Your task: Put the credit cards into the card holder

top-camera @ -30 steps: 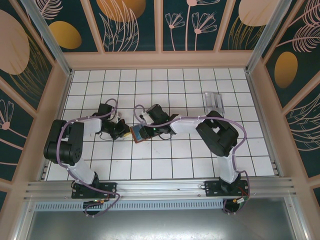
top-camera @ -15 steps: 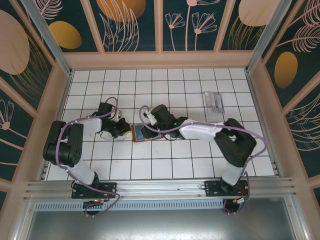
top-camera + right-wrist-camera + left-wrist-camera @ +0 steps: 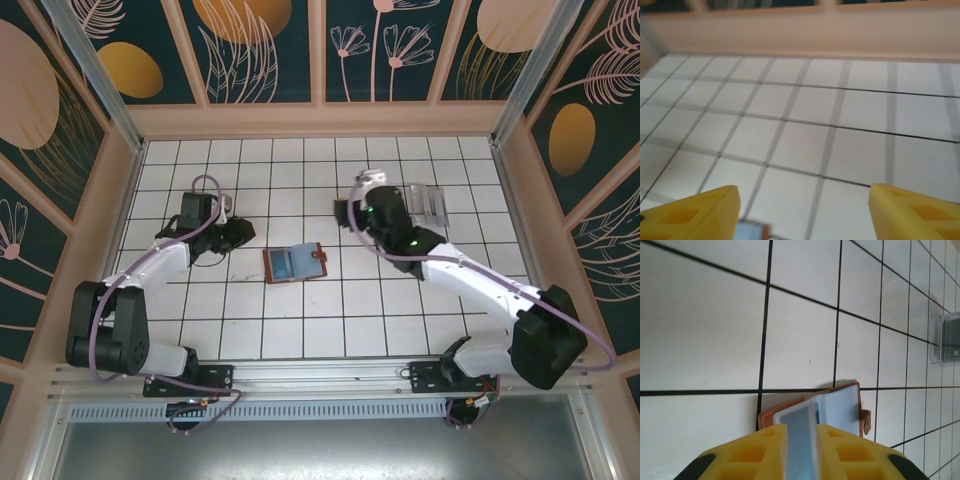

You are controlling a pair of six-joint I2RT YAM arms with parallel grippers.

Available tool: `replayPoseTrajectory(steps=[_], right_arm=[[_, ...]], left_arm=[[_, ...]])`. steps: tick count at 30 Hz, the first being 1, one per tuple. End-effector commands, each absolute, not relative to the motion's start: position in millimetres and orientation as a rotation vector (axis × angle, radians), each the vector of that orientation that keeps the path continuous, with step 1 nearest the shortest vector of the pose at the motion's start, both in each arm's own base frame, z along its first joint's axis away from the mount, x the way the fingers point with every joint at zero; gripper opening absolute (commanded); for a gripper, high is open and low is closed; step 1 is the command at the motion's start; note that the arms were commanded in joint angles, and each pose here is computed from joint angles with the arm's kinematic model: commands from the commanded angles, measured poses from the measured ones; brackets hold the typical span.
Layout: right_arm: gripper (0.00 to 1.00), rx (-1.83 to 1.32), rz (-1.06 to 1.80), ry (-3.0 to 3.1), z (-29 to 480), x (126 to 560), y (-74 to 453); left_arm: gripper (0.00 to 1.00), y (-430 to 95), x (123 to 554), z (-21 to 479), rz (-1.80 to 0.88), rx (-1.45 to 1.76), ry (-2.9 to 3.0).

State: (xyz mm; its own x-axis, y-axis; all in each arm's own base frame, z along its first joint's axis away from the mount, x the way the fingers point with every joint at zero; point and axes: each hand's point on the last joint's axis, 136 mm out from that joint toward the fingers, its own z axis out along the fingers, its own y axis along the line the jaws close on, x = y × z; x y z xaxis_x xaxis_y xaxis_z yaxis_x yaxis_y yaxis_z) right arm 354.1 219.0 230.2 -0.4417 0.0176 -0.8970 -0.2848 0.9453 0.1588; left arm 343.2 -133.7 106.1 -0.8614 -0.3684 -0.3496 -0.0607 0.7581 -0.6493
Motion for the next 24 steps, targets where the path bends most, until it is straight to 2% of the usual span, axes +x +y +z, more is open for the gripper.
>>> replayPoseTrajectory(steps=[1,4,9,13,16,24], right_arm=[[0.75,-0.032,0.199,2.096,215,362,160],[0.74,-0.023,0.237,2.196,199,366,141],[0.6,-0.333,0.631,2.311,172,330,215],[0.6,-0.477,0.86,2.364,145,281,285],[0.61,-0.499,0.955,2.42,120,258,316],[0.63,-0.481,0.92,2.565,66,260,333]], left_arm=[[0.25,-133,349,114,-0.872,-0.285,2.456],[0.25,-137,345,109,-0.901,-0.276,2.469],[0.28,-146,332,93,-0.928,-0.287,2.51],[0.29,-155,321,75,-0.936,-0.308,2.569],[0.29,-158,317,67,-0.968,-0.321,2.589],[0.3,-162,318,63,-0.988,-0.314,2.597]])
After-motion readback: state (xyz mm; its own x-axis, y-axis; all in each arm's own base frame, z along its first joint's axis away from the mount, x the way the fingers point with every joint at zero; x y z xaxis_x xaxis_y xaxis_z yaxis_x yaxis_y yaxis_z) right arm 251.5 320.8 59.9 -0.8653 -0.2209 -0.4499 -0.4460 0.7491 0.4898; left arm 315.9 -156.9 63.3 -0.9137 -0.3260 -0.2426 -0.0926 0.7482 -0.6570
